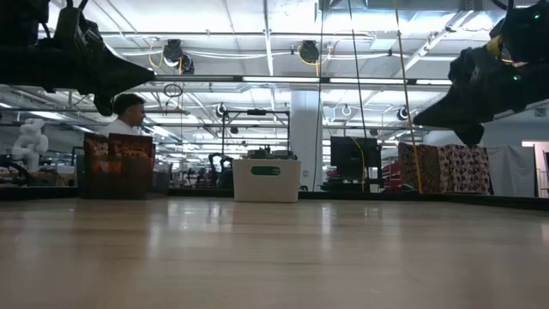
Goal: Sort spices by type
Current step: Return to Home Position
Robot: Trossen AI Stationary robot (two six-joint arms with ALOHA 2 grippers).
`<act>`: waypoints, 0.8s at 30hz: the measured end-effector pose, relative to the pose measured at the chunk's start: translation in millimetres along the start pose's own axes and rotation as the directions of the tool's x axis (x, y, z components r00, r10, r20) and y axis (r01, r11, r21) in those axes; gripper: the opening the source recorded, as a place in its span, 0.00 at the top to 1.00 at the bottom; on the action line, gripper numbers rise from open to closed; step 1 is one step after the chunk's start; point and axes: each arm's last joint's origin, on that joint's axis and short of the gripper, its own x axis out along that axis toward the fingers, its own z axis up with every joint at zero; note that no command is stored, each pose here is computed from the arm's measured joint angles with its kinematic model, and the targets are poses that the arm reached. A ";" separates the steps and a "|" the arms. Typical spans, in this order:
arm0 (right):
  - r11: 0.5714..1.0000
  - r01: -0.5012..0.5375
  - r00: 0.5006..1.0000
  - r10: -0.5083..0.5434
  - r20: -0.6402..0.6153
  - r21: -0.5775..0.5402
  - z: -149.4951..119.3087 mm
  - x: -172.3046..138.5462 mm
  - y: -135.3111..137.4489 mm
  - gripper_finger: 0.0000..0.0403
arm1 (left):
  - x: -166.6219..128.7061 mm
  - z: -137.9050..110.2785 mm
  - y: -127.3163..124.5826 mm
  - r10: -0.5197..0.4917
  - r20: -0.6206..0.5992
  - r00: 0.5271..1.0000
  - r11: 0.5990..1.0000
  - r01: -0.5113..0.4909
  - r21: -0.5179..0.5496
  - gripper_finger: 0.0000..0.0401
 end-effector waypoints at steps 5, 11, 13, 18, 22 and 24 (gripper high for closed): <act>1.000 -0.017 0.999 0.017 0.035 0.002 2.4 -3.6 1.1 1.00 | 0.0 0.0 -0.1 -0.003 0.000 1.000 1.000 0.003 0.001 0.97; 1.000 -0.011 0.999 0.012 0.043 -0.020 -7.7 -0.5 -3.4 1.00 | 0.0 0.0 -0.1 -0.003 0.000 1.000 1.000 0.003 0.009 0.97; 1.000 -0.017 0.999 0.017 0.036 0.009 -16.6 2.3 -6.9 1.00 | 0.0 0.0 -0.1 -0.003 0.000 1.000 1.000 0.003 0.008 0.97; 0.999 -0.033 0.998 0.031 0.051 0.038 -17.2 3.0 -6.9 1.00 | 0.0 -0.4 0.0 -0.003 -0.003 1.000 1.000 0.003 -0.006 0.97; 0.997 -0.015 0.999 0.018 0.036 -0.076 -18.6 3.3 -7.7 1.00 | 0.0 -1.0 0.2 -0.001 -0.010 1.000 1.000 0.001 0.013 0.97; 0.992 -0.012 0.999 0.017 0.033 -0.125 -18.9 3.5 -7.8 1.00 | 0.0 -1.1 0.2 -0.001 -0.011 1.000 1.000 0.001 0.007 0.97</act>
